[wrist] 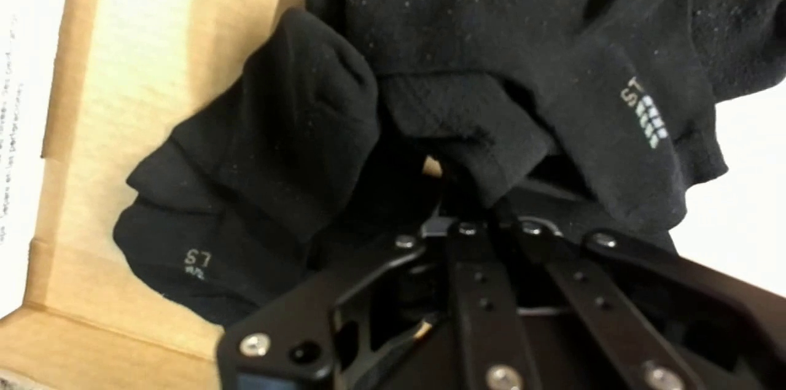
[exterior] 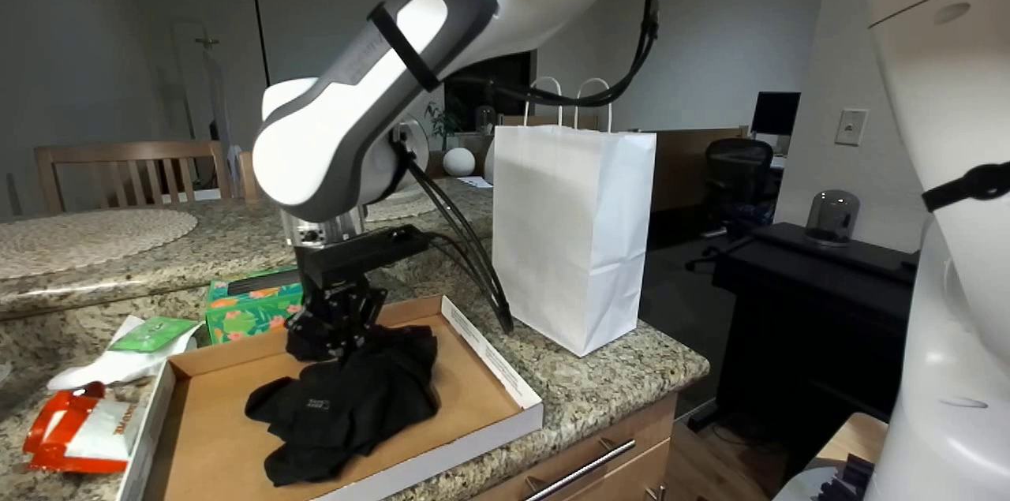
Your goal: Place the black socks inside the white paper bag
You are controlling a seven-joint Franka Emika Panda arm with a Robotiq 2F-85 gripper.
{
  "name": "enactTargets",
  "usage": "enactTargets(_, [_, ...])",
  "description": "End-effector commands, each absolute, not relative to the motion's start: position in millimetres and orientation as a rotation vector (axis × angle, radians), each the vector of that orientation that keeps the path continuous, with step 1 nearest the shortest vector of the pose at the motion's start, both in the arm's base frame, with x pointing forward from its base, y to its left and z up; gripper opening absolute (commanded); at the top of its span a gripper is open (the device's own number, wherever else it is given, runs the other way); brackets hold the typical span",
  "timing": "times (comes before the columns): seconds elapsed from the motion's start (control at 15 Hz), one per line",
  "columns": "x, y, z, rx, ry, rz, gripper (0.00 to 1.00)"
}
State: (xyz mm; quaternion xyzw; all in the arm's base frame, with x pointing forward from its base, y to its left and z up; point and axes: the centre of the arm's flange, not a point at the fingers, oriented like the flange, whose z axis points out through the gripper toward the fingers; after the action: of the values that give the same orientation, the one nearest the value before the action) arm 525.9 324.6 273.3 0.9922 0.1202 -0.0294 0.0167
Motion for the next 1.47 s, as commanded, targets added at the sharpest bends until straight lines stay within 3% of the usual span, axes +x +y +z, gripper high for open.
enactTargets(0.0, [534.9, 318.7, 335.5, 3.100, 0.405, 0.015, 0.01])
enactTargets(0.53, [520.3, 308.4, 549.8, 3.033, 0.423, 0.630, 0.01])
enactTargets(0.8, [504.3, 280.3, 663.6, 2.988, 0.345, 0.803, 0.01])
enactTargets(1.4, [478.4, 115.9, 880.6, 2.947, -0.149, 0.990, 0.01])
